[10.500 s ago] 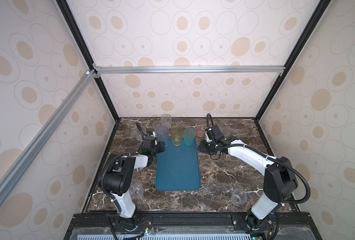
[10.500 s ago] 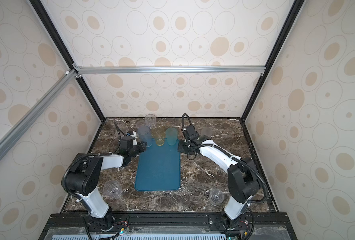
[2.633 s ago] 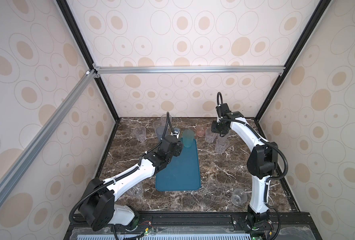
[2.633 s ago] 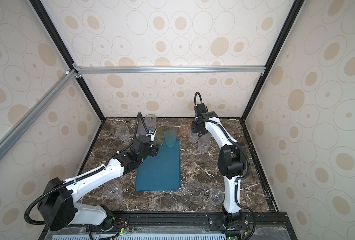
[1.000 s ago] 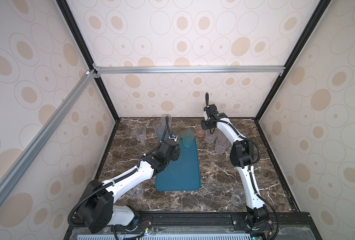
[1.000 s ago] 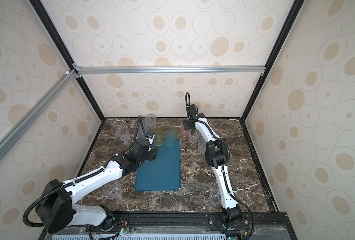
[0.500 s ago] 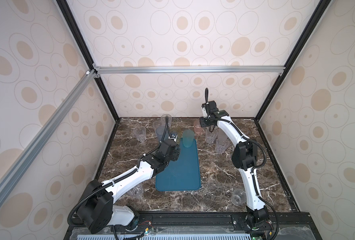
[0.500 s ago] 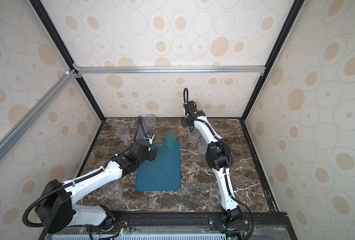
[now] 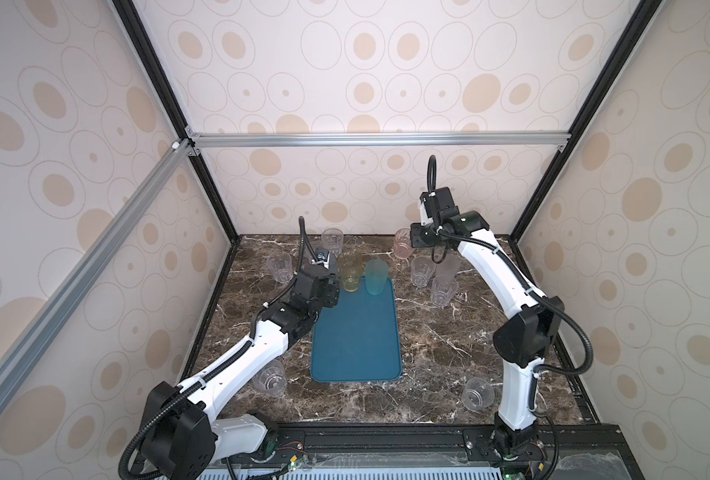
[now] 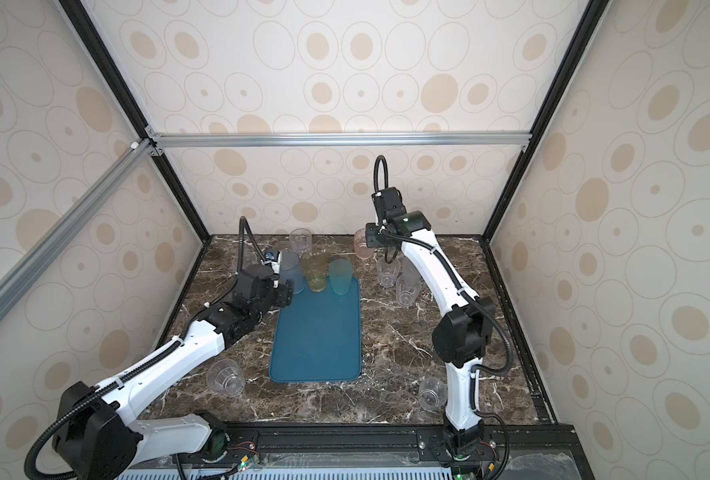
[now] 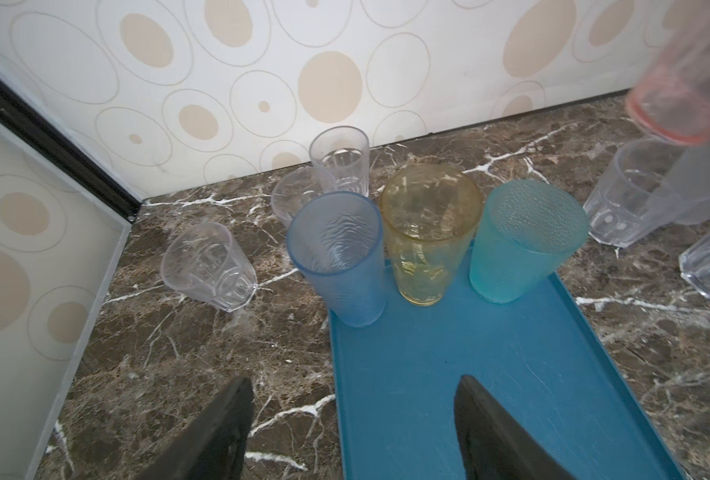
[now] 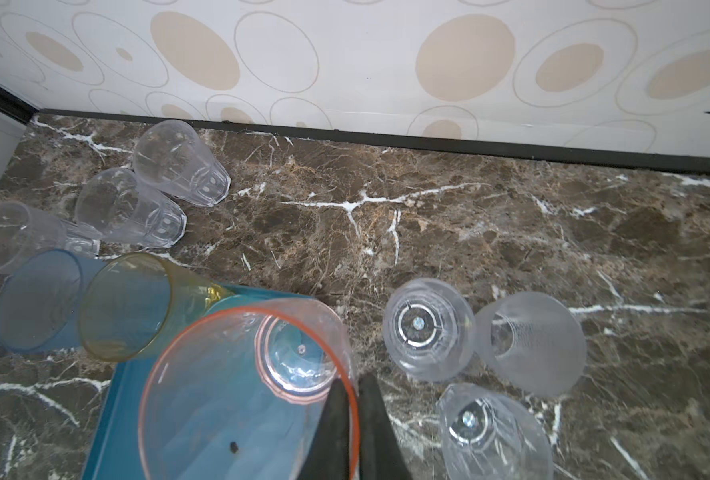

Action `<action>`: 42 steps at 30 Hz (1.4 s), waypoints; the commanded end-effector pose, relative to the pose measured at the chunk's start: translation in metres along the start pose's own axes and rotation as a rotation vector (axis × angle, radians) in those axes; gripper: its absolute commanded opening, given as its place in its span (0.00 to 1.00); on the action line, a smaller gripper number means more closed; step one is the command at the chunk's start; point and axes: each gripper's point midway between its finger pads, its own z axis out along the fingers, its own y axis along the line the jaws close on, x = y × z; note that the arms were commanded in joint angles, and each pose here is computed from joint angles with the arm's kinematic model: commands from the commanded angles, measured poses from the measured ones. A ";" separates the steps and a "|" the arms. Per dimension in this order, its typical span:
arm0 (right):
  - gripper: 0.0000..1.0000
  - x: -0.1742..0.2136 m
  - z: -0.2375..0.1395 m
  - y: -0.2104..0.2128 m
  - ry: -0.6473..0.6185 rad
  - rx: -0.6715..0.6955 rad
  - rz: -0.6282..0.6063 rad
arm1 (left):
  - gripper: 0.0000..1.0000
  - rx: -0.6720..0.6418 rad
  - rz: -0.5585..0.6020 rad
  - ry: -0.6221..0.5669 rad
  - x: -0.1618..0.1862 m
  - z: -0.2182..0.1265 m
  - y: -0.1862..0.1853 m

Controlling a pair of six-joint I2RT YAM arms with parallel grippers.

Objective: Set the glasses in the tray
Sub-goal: 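Lift the pink glass with the right gripper and carry it over the tray, then lower the pink glass onto the tray beside the blue glass and open the right gripper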

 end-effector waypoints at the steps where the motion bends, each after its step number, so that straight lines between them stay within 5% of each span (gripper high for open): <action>1: 0.07 0.027 -0.033 0.001 0.037 0.078 0.024 | 0.76 -0.025 -0.062 0.012 -0.008 -0.010 0.024; 13: 0.04 0.112 -0.061 0.080 0.127 0.032 -0.005 | 0.77 -0.174 -0.147 0.084 0.028 -0.011 0.080; 24: 0.02 0.165 0.021 0.179 0.224 -0.045 0.002 | 0.77 -0.163 -0.193 0.100 0.042 -0.015 0.086; 42: 0.01 0.180 0.101 0.219 0.233 0.024 0.001 | 0.75 -0.125 -0.200 0.116 0.054 -0.010 0.081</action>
